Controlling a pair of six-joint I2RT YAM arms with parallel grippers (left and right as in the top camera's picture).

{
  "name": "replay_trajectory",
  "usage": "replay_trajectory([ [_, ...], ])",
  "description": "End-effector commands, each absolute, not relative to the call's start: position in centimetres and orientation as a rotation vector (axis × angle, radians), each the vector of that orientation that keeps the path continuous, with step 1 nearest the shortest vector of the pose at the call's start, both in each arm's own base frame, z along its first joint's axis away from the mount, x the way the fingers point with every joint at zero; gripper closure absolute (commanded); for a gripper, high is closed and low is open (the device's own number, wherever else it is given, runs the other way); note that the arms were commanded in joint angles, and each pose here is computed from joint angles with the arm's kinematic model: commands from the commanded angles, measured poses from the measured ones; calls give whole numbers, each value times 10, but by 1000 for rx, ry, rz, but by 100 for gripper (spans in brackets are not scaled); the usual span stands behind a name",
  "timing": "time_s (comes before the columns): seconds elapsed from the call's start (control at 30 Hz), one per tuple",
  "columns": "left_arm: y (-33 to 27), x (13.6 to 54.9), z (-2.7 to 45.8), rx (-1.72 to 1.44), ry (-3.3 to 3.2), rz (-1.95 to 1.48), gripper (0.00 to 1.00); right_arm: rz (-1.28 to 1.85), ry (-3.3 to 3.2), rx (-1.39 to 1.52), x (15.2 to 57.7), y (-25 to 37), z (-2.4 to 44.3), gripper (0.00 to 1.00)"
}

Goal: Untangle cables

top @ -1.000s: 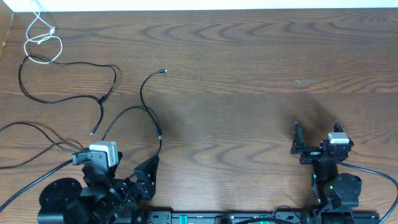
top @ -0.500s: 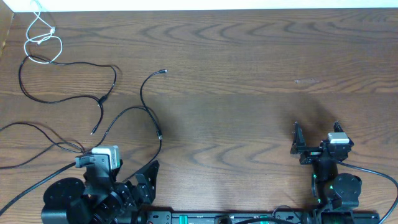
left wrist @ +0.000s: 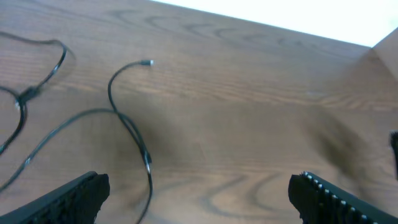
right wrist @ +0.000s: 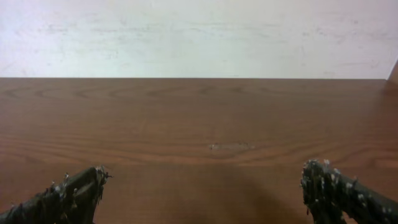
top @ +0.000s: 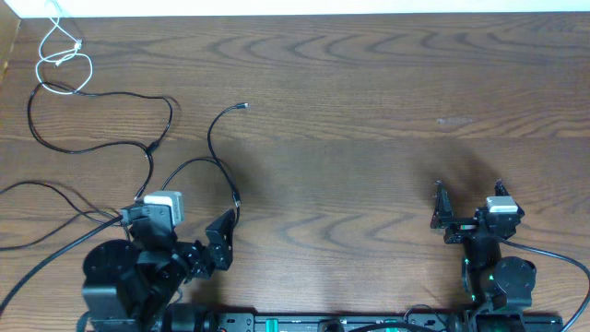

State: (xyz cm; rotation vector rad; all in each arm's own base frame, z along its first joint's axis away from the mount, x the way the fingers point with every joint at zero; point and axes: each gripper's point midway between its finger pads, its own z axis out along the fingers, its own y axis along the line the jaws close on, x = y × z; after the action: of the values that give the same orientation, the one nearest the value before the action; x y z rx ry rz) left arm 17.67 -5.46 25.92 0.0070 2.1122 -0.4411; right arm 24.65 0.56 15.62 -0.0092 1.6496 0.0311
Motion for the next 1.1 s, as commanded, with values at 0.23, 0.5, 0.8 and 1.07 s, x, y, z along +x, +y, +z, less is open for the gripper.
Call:
replay_trajectory([
  [0.23, -58, 189, 216, 118, 1970, -395, 2, 13, 1648, -10, 246, 3, 156, 1],
  [0.5, -60, 200, 195, 219, 1852, -330, 2, 13, 1648, -10, 246, 3, 156, 1],
  [0.8, -60, 209, 182, 225, 1780, -322, 2, 13, 1648, -10, 246, 3, 156, 1],
  [1.07, -53, 218, 176, 186, 1756, -286, 2, 13, 1648, -10, 246, 3, 156, 1],
])
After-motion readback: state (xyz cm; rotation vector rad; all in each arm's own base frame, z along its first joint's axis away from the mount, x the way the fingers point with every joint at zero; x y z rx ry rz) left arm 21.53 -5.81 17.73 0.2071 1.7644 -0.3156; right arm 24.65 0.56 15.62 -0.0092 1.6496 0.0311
